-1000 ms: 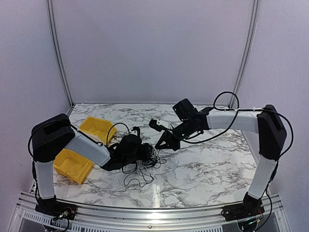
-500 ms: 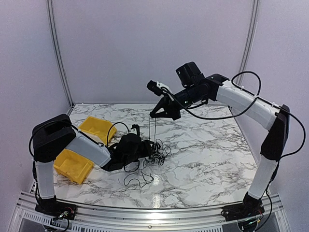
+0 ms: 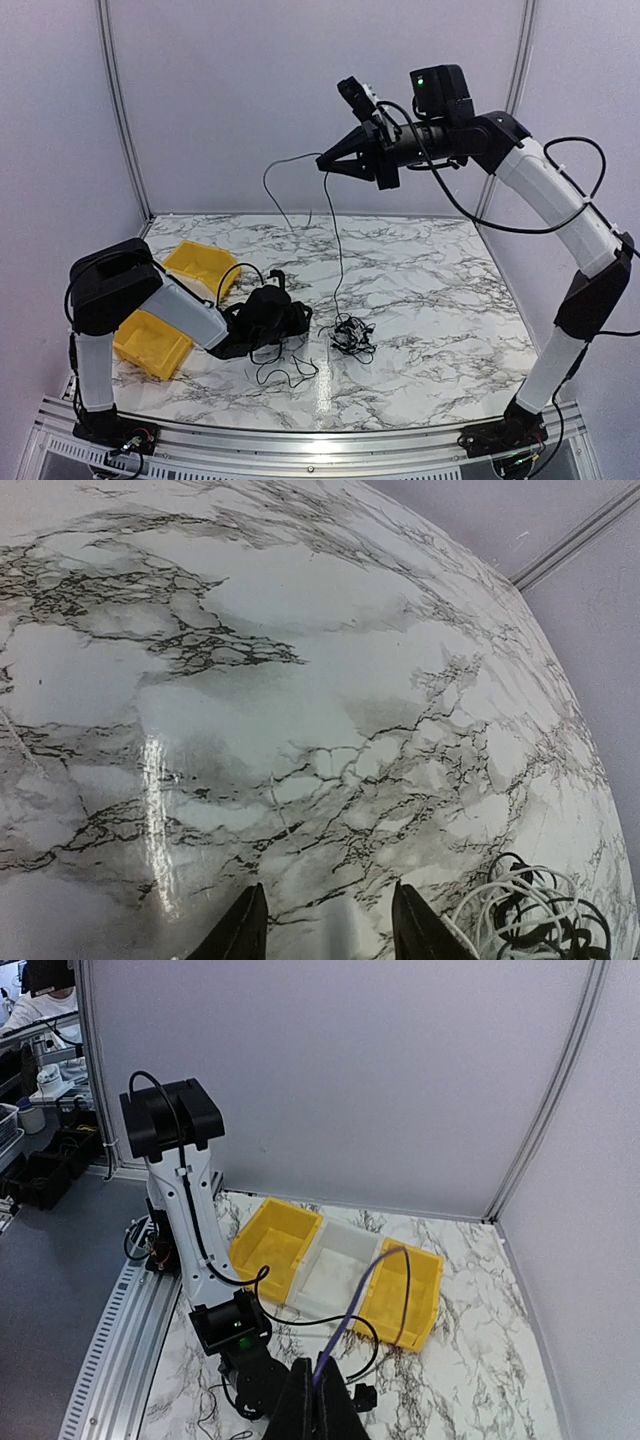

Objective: Untangle the cables

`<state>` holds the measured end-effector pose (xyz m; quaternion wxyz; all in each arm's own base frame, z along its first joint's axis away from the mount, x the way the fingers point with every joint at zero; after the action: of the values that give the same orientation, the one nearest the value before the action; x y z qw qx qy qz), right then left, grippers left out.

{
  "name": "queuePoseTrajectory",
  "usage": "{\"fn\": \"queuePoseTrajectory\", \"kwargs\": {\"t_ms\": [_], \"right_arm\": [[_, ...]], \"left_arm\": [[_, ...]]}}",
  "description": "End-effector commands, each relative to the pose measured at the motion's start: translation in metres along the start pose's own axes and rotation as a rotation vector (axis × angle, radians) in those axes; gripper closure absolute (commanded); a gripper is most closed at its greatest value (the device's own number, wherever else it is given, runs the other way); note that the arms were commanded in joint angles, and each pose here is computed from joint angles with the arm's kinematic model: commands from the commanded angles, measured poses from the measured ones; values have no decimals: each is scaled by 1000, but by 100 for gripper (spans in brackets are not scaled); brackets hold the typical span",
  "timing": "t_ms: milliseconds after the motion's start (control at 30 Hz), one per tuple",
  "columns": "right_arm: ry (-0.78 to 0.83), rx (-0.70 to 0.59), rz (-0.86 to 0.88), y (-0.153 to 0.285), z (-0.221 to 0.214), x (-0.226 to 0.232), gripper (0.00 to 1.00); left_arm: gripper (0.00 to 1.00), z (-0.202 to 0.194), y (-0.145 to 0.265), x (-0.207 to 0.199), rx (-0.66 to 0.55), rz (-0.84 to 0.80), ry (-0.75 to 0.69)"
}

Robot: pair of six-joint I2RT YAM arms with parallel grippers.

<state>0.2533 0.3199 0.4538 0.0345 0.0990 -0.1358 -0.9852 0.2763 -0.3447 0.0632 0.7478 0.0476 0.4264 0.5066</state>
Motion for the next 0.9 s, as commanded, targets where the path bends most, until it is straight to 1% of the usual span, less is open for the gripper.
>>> {"fn": "queuePoseTrajectory", "kwargs": {"t_ms": [0,167,233,300,433,533,667,767,867], "right_arm": [[100,-82,-1,19,35,13,100],[119,-86,-27,26,42,17,100],[109,-62,-54,25,36,14,100],[94,-25,-85,21,23,10,100],[72,28,-81,12,-5,12,100],[39,65,-44,0,-37,17,100],[4,96,10,-13,-78,26,100],[-12,115,28,-18,-94,31,100],[-16,118,49,-19,-97,33,100]], "left_arm": [[56,-10,12,18,39,71,-8],[56,-5,28,19,15,71,-6],[54,-1,42,17,-2,62,-29],[51,9,62,8,-44,31,-60],[47,29,112,-7,-126,-52,-168],[44,50,154,-21,-194,-153,-232],[40,82,209,-46,-263,-313,-352],[37,105,239,-74,-277,-405,-432],[36,114,249,-96,-244,-455,-540]]}}
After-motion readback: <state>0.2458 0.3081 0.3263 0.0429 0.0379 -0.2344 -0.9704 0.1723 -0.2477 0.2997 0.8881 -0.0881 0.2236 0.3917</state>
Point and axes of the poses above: each gripper's point midway between its finger pads, its own y axis back along the fingers, its own x axis along the line the jaws close on, z = x × y, the point moved 7 cm from there along y, back along the fingers, and after that the axes turned 5 degrees about y, right-handed, at the moved point
